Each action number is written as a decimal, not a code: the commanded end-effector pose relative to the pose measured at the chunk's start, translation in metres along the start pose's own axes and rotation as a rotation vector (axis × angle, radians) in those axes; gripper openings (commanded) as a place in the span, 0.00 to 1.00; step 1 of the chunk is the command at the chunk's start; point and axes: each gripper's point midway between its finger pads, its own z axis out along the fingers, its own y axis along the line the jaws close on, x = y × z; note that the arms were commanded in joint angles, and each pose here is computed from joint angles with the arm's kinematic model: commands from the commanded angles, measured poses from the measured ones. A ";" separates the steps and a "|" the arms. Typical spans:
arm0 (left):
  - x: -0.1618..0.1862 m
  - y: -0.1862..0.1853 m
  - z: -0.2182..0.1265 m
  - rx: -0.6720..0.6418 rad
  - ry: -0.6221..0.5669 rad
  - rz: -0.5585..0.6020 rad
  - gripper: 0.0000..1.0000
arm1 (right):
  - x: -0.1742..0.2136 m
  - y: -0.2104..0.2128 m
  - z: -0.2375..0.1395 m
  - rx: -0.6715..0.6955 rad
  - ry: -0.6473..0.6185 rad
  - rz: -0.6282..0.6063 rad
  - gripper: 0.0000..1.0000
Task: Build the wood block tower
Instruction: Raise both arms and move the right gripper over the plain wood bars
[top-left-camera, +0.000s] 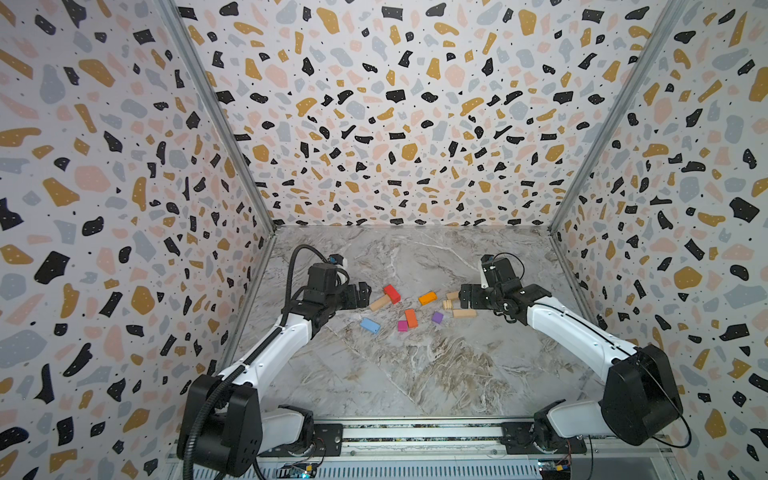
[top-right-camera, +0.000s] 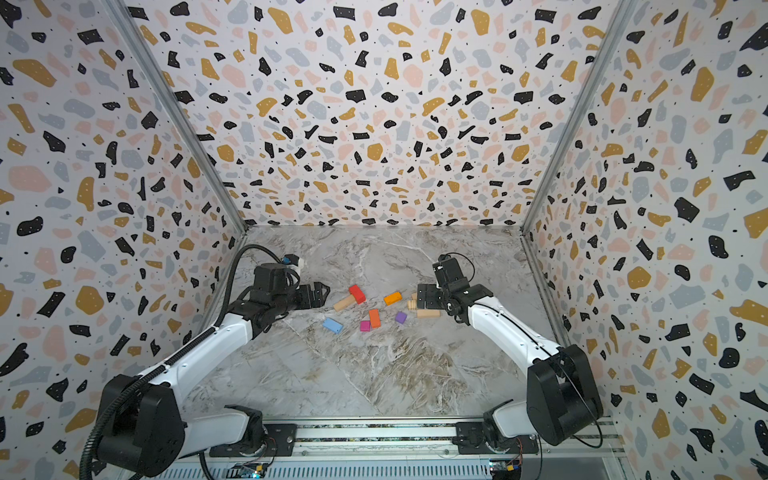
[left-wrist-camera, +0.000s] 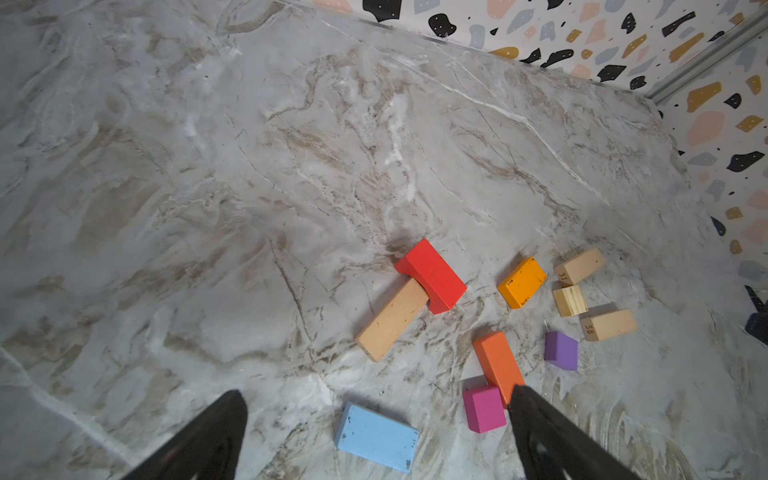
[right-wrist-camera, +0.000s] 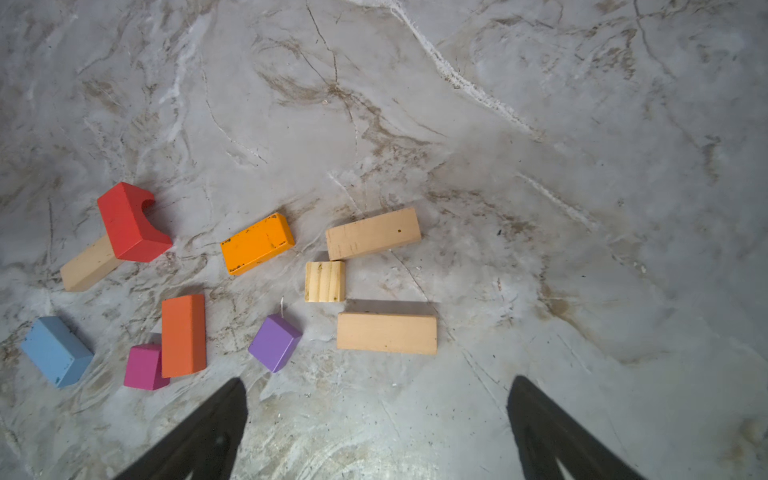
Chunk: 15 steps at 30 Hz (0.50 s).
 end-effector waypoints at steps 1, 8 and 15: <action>-0.011 -0.015 -0.009 0.059 -0.029 0.050 0.99 | -0.007 0.002 -0.006 0.023 -0.020 0.047 0.98; -0.007 -0.023 -0.007 0.111 -0.013 0.046 0.97 | -0.005 0.020 0.010 -0.011 0.003 0.004 0.91; -0.007 -0.026 -0.009 0.128 -0.030 0.045 0.97 | 0.009 0.035 0.031 -0.047 0.064 -0.068 0.90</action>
